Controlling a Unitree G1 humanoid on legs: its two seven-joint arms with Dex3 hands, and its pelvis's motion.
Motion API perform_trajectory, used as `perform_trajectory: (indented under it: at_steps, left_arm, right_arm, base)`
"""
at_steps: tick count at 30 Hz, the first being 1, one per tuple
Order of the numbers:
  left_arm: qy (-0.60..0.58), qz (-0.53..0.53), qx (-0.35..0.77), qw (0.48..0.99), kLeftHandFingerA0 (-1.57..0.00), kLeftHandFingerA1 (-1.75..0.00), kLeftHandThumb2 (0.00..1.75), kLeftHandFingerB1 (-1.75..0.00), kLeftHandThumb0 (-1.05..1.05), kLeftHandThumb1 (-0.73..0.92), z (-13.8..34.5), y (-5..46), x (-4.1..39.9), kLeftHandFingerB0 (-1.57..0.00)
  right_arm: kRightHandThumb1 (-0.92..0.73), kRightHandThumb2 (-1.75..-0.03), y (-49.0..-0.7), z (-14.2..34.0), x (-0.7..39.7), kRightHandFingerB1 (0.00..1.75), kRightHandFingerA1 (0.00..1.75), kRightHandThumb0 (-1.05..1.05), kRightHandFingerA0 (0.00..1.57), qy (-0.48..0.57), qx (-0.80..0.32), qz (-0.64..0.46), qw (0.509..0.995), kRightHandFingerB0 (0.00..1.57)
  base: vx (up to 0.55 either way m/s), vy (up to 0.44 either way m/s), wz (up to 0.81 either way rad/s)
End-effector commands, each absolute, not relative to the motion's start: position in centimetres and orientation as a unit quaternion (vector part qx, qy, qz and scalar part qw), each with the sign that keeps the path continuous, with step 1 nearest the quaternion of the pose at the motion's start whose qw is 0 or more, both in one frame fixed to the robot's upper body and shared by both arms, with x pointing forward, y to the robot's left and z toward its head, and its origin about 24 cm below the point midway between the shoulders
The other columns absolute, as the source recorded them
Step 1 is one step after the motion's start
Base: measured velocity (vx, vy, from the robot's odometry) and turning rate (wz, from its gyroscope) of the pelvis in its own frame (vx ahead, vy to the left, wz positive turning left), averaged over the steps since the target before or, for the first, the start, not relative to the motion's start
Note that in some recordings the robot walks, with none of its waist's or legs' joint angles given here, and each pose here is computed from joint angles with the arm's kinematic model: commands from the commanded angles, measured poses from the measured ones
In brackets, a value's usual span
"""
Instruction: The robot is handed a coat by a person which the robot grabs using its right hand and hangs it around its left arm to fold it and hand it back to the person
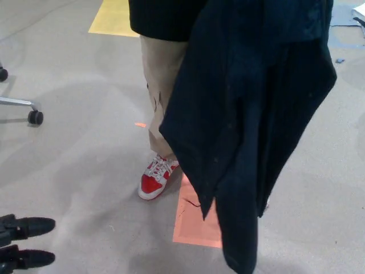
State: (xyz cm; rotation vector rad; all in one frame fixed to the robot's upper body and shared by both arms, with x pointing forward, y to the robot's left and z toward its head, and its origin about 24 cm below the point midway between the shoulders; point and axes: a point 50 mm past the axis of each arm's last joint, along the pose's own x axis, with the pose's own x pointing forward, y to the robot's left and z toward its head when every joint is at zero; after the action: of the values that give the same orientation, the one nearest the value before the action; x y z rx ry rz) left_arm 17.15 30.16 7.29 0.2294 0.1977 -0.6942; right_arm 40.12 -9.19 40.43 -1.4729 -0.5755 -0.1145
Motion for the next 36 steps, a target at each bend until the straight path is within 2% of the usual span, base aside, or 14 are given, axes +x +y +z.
perform_trajectory:
  at_steps: [1,2,4,6,7,10,13,14,17,21,27,28,33,36]
  left_arm:
    - [0.082,-0.588,0.055,0.803,-0.30,-0.56,1.06,-0.49,-0.81,0.70,10.5,24.4,17.0,-0.25]
    - [0.083,-0.589,0.059,0.801,-0.33,-0.46,0.65,-0.40,-0.78,0.83,10.4,24.1,17.2,-0.32]
    - [0.079,-0.595,0.063,0.797,-0.36,-0.44,0.64,-0.39,-0.74,0.82,9.8,22.3,17.9,-0.30]
    - [0.067,-0.604,0.055,0.792,-0.36,-0.42,0.65,-0.37,-0.69,0.85,9.0,20.2,18.8,-0.27]
    - [0.068,-0.606,0.054,0.790,-0.36,-0.42,0.65,-0.36,-0.72,0.84,8.6,19.0,19.5,-0.27]
    - [0.092,-0.607,0.067,0.786,-0.35,-0.39,0.65,-0.33,-0.72,0.84,7.7,16.9,21.2,-0.26]
    - [0.089,-0.600,0.113,0.787,-0.32,-0.41,0.65,-0.33,-0.71,0.84,6.6,14.2,23.0,-0.21]
    - [0.090,-0.595,0.121,0.789,-0.26,-0.48,0.90,-0.43,-0.74,0.69,6.3,13.4,23.4,-0.19]
    - [0.108,-0.575,0.119,0.802,-0.25,-0.47,0.91,-0.43,-0.75,0.68,5.3,12.3,24.4,-0.18]
    - [0.128,-0.554,0.090,0.818,-0.24,-0.48,0.88,-0.43,-0.74,0.65,4.7,10.3,25.8,-0.18]
    - [0.109,-0.543,0.101,0.827,-0.29,-0.39,0.63,-0.33,-0.71,0.79,4.8,7.9,27.7,-0.20]
    - [0.106,-0.539,0.098,0.830,-0.24,-0.47,0.88,-0.43,-0.73,0.66,4.9,7.3,28.1,-0.18]
    - [0.096,-0.531,0.093,0.837,-0.32,-0.40,0.64,-0.35,-0.68,0.80,5.4,5.4,29.1,-0.29]
    - [0.092,-0.524,0.083,0.842,-0.30,-0.38,0.63,-0.33,-0.69,0.77,5.6,3.8,29.9,-0.27]
  right_arm:
    - [-0.68,-0.61,-3.4,47.5,35.0,1.34,1.64,-0.21,0.81,-0.446,-0.614,-0.102,0.643,0.68]
    - [-0.69,-0.60,-3.2,47.4,35.0,1.19,1.50,-0.23,0.82,-0.448,-0.614,-0.099,0.642,0.73]
    - [-0.77,-0.65,-2.0,47.0,34.9,0.93,1.36,-0.34,0.84,-0.451,-0.609,-0.075,0.649,0.76]
    - [-0.73,-0.66,-0.7,46.6,34.6,0.87,1.52,-0.33,0.83,-0.458,-0.600,-0.050,0.654,0.82]
    - [-0.70,-0.61,0.1,46.5,34.4,0.65,1.27,-0.32,0.88,-0.469,-0.593,-0.036,0.654,0.87]
    - [-0.76,-0.63,1.4,46.3,34.0,0.61,1.16,-0.39,0.92,-0.468,-0.582,-0.012,0.665,0.87]
    - [-0.64,-0.62,3.2,45.5,33.4,0.84,1.43,-0.22,0.84,-0.489,-0.586,0.022,0.646,0.87]
    - [-0.69,-0.65,3.9,45.2,33.2,0.86,1.51,-0.27,0.81,-0.493,-0.586,0.035,0.643,0.84]
    - [-0.73,-0.62,5.4,44.6,32.6,0.56,1.19,-0.34,0.86,-0.499,-0.577,0.070,0.642,0.79]
    - [-0.74,-0.62,7.2,44.6,31.3,0.49,0.89,-0.36,0.88,-0.517,-0.561,0.107,0.637,0.74]
    - [-0.77,-0.64,9.2,44.9,29.3,0.52,1.14,-0.34,0.84,-0.531,-0.522,0.178,0.643,0.75]
    - [-0.75,-0.63,9.6,45.0,28.9,0.52,1.09,-0.34,0.86,-0.535,-0.510,0.187,0.647,0.75]
    - [-0.78,-0.64,10.6,44.7,28.0,0.52,0.89,-0.34,0.81,-0.547,-0.496,0.210,0.641,0.68]
    - [-0.78,-0.65,11.3,43.9,27.0,0.70,1.30,-0.34,0.90,-0.584,-0.485,0.235,0.607,0.86]
  base:
    - [0.00,0.000,0.00]
    - [0.00,0.000,0.00]
    - [0.00,0.000,0.00]
    - [0.00,0.000,0.00]
    - [0.00,0.000,0.00]
    - [0.00,0.000,0.00]
    - [0.00,0.000,0.00]
    - [0.00,0.000,0.00]
    - [0.00,0.000,0.00]
    - [0.00,0.000,0.00]
    - [0.00,0.000,0.00]
    - [0.00,0.000,0.00]
    - [0.00,0.000,0.00]
    - [0.00,0.000,0.00]
